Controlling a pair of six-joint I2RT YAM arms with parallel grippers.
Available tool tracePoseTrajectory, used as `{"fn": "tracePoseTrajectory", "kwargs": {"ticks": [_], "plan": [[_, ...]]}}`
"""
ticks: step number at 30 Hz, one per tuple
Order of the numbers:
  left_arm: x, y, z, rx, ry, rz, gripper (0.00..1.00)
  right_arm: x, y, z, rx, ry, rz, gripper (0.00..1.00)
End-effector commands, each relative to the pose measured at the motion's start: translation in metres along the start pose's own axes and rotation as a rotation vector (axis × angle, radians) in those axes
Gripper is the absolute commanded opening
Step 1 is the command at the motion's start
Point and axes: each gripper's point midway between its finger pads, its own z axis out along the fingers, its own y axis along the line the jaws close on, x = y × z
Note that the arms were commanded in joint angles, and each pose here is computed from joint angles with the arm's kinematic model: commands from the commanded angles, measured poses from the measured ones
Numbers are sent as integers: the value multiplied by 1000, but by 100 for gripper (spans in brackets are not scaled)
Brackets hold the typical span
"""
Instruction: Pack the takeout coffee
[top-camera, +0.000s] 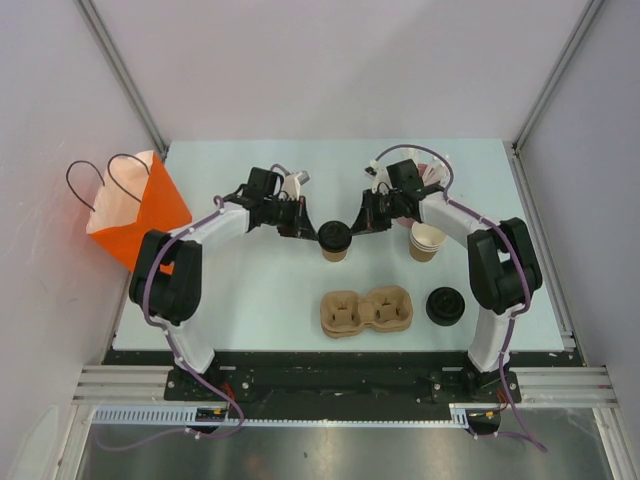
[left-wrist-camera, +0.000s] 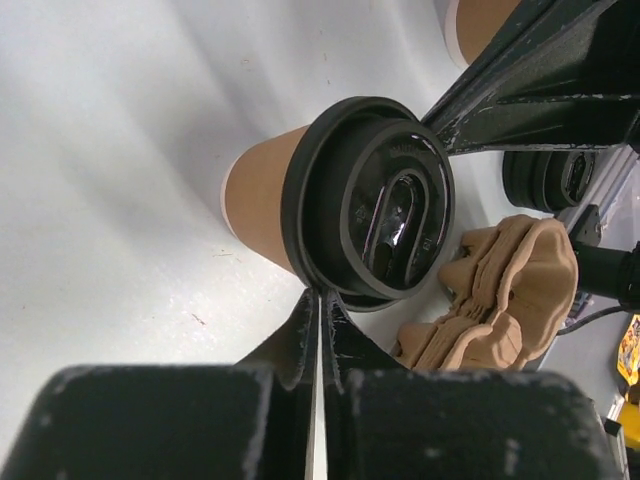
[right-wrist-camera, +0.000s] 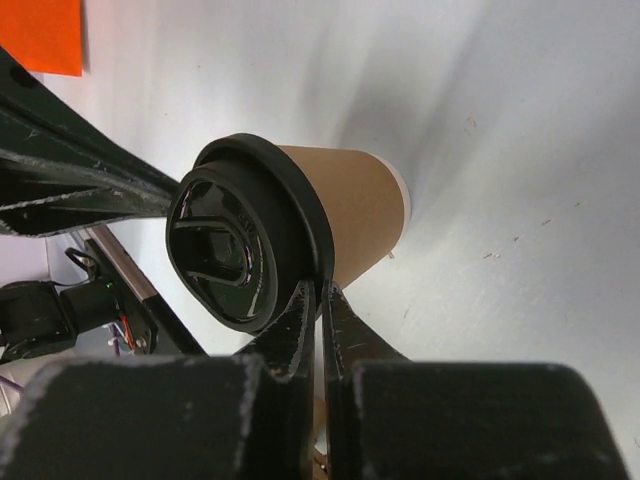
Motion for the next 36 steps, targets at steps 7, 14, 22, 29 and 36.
{"fn": "tracePoseTrajectory", "kwargs": {"ticks": [7, 14, 22, 29, 36], "plan": [[60, 49, 34, -119, 149, -127, 0, 73, -55, 28, 126, 147, 86, 0], [25, 24, 14, -73, 49, -30, 0, 56, -40, 19, 109, 75, 52, 0], [-24, -9, -23, -72, -109, 145, 4, 21, -11, -3, 92, -41, -55, 1], [-38, -11, -24, -71, -129, 184, 22, 0, 10, -3, 62, -69, -114, 5], [-27, 0, -19, -72, -100, 154, 25, -13, 46, -10, 58, -123, -200, 5]]}}
